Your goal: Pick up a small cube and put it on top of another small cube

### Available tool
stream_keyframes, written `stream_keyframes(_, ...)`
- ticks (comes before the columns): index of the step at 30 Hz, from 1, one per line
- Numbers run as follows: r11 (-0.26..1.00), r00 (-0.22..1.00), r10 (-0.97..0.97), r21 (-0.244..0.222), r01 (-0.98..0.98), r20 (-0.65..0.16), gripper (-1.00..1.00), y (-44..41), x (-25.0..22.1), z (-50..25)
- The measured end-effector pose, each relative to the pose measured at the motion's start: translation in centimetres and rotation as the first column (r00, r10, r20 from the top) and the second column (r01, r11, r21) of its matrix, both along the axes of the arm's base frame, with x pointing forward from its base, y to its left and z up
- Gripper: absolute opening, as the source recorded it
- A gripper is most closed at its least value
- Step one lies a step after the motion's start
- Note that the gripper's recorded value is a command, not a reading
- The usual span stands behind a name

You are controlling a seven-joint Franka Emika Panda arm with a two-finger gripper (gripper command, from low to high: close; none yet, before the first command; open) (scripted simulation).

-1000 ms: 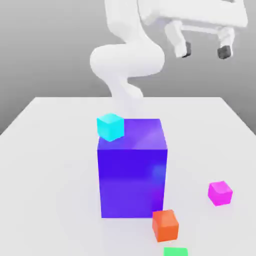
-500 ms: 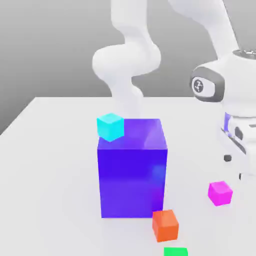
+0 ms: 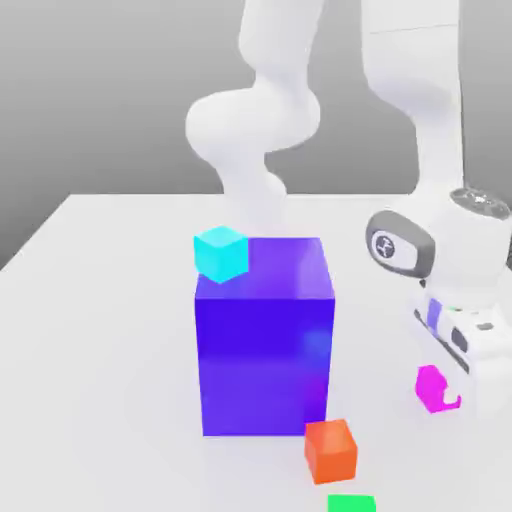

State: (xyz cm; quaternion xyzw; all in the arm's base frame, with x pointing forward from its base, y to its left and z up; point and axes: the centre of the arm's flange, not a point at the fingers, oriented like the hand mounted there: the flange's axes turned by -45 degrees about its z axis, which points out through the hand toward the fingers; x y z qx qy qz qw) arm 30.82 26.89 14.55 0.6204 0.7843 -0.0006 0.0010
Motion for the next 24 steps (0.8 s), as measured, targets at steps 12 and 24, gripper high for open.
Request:
stream_keyframes(12, 0.902, 0.902, -0.432, -0.002, 0.432, -0.006, -1.00, -7.7, 14.1, 7.3)
stream_keyframes(24, 0.734, 0.734, -0.679, 0.002, 0.679, -0.002, 1.00, -16.5, 22.5, 4.1)
